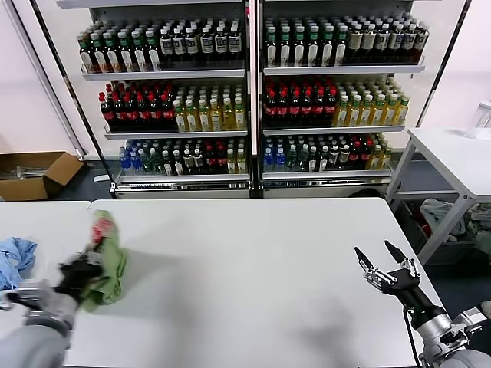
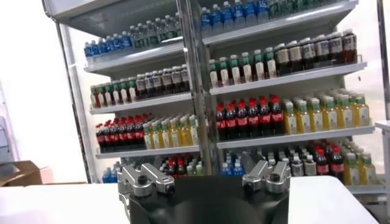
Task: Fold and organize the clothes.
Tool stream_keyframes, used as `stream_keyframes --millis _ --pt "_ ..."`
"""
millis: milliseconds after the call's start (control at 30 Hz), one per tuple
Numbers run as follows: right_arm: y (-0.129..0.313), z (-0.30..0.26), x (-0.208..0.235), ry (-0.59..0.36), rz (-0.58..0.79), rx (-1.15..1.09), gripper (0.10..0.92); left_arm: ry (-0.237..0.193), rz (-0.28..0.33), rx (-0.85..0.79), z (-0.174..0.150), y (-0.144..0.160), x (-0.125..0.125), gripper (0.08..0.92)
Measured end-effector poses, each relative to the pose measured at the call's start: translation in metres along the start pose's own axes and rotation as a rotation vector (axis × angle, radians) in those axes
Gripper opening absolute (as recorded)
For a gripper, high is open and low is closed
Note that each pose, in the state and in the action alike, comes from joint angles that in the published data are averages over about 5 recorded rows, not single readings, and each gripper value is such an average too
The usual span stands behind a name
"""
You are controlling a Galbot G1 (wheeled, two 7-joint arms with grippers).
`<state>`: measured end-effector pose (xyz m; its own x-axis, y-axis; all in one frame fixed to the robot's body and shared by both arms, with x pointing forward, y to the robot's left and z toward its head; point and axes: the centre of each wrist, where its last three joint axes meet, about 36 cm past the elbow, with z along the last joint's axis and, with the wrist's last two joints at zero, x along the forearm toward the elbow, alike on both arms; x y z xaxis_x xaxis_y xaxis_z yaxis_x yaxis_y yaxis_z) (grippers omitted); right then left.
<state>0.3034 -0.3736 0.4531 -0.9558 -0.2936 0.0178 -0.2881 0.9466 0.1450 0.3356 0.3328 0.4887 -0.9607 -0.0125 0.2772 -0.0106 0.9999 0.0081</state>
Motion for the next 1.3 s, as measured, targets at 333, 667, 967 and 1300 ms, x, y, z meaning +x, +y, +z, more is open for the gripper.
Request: stream_keyframes --millis 333,667,967,1300 --pt "0.012 -0.001 0.005 0.026 -0.007 0.014 0.823 0.127 0.212 0.147 0.023 -0.099 -0.025 0.13" --pt "0.03 -0.001 -0.005 0.077 -0.048 0.042 0.823 0.178 0.336 0.299 0.013 -0.152 -0.042 0.222" --pt "0.042 0.004 -0.024 0.154 -0.094 0.049 0.823 0.175 0.431 0.351 0.007 -0.155 -0.04 0.481" --pt "0.07 0.026 -0.069 0.273 -0.177 0.036 0.823 0.108 0.434 0.359 -0.006 -0.123 -0.038 0.764"
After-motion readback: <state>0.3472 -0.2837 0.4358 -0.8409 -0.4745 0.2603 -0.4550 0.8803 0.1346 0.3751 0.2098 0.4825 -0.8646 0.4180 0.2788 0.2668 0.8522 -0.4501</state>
